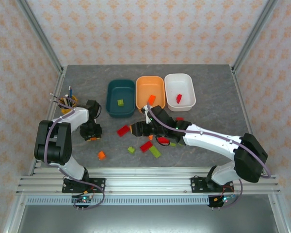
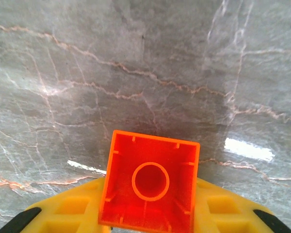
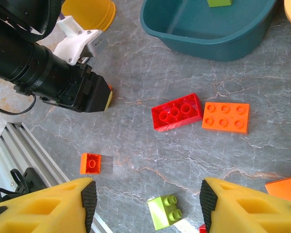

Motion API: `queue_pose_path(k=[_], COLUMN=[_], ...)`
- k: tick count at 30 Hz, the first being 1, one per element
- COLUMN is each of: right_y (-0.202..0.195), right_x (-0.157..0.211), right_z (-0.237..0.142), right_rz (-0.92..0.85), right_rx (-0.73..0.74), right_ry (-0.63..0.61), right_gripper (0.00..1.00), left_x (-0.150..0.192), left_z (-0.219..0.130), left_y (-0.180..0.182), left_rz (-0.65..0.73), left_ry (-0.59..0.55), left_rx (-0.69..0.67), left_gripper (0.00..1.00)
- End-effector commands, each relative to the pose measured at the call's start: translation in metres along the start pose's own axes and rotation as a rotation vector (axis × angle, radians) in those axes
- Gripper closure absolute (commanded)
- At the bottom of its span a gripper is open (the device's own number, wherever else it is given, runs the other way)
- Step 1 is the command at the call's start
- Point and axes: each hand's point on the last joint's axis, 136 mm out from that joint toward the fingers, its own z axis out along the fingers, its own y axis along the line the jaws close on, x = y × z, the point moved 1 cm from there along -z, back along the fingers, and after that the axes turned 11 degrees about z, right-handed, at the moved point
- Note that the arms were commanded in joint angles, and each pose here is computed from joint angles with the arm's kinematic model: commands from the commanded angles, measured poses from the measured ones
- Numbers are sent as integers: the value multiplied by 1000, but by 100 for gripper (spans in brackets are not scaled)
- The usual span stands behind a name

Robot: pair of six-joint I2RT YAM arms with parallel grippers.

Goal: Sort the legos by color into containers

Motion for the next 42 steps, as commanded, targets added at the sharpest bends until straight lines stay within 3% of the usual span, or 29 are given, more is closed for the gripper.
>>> queue_pose_path(k=[1,7,14,19,28,42], right_y=[5,-27,-83,-129,-161,-179], right_x=[-15,-53,-103,-120,-123,-91], right_z=[-7,-43,-110,-137,-154,-151], right_rz=[-14,39,156,330,472,518], right_rx=[28,182,392,515,555,617], right_ry=[-53,-221,-451,-510,-513,-443], right_gripper=[40,41,41,38,38,38], left_x=[-8,-22,-58,-93,-148,-161], left_z=[-17,-81,-160,-177,-142,-84], left_y=[1,-38,-136,-203,-286,-331], left_rz=[3,82,201,281,375,372], left_ry=[-71,-196,-376,-422,-396,-283], left_rx=[-19,15,137,181,174,291], left_gripper=[70,70,70,70,70,63])
